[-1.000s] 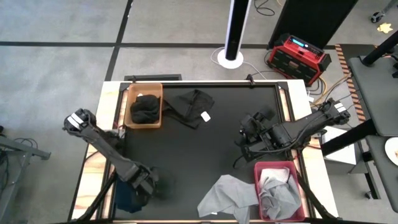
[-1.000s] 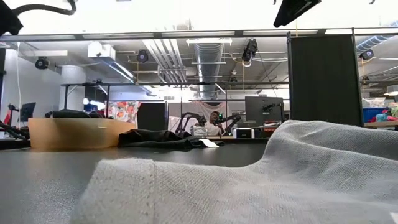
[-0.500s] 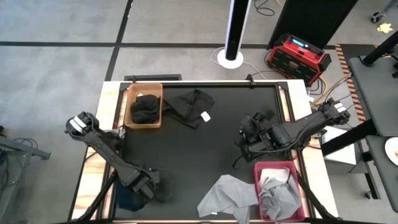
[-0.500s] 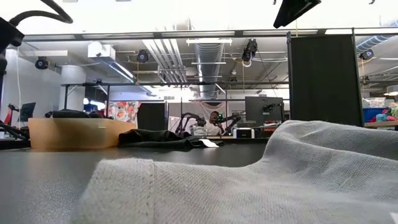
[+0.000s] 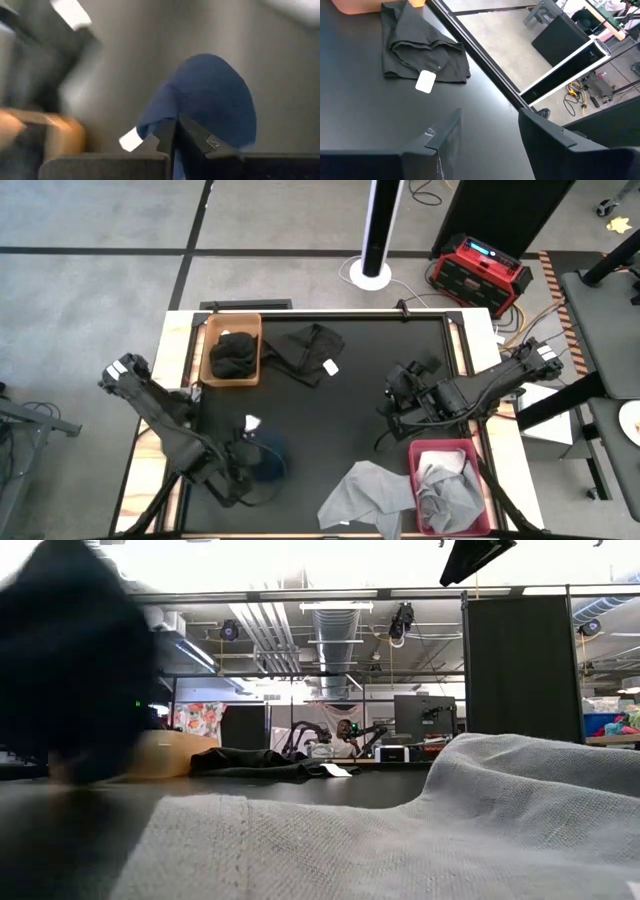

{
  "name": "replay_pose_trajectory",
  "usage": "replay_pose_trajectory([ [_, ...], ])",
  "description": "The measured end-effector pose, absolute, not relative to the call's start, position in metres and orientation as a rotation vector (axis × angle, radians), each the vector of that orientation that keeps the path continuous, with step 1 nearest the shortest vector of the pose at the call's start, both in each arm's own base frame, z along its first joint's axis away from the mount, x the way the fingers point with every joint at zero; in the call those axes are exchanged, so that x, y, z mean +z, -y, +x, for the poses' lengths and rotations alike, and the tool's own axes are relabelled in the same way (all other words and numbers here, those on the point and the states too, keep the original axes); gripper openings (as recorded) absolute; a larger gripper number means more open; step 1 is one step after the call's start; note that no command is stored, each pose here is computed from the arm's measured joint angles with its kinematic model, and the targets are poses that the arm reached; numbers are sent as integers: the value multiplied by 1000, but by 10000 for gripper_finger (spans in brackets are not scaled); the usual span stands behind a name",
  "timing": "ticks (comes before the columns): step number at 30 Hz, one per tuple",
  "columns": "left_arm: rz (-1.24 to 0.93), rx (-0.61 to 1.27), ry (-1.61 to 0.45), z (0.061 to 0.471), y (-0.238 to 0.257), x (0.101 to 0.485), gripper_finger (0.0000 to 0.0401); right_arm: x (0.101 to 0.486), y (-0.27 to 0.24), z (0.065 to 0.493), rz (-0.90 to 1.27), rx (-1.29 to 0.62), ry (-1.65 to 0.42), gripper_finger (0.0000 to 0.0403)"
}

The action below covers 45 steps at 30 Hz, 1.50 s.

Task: Sort towels by color in basket
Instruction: Put the dark blue towel into the orange bin

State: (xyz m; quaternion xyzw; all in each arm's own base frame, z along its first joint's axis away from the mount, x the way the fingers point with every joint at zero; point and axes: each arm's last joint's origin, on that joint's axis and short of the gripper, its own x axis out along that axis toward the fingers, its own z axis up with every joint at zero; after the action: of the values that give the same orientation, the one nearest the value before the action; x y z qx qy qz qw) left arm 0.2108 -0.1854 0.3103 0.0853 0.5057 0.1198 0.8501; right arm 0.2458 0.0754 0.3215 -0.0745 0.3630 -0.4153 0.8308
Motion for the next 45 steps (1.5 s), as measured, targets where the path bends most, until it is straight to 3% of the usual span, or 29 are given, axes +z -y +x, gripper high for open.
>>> replay_pose_trajectory([
  [5, 328, 382, -677, 207, 178, 377, 0, 321, -75, 246, -157, -881, -768, 183],
  [9, 307, 489, -533, 207, 163, 405, 0, 321, -76, 246, -154, -881, -764, 188],
  [14, 252, 534, -552, 213, 146, 417, 0, 322, -76, 247, -164, -874, -765, 191],
  [18, 295, 649, -430, 209, 137, 428, 0, 322, -76, 247, -168, -870, -765, 192],
  [23, 201, 579, -514, 216, 127, 429, 0, 323, -79, 255, -195, -819, -744, 196],
  [28, 208, 598, -486, 213, 126, 431, 0, 321, -91, 276, -274, -667, -660, 197],
  [35, 195, 594, -465, 216, 127, 432, 0, 317, -109, 311, -269, -291, -410, 211],
  [39, 205, 580, -451, 219, 129, 434, 0, 316, -106, 324, -247, -216, -246, 226],
  [45, 234, 550, -425, 224, 133, 438, 0, 303, -90, 342, -155, -189, -189, 248],
])
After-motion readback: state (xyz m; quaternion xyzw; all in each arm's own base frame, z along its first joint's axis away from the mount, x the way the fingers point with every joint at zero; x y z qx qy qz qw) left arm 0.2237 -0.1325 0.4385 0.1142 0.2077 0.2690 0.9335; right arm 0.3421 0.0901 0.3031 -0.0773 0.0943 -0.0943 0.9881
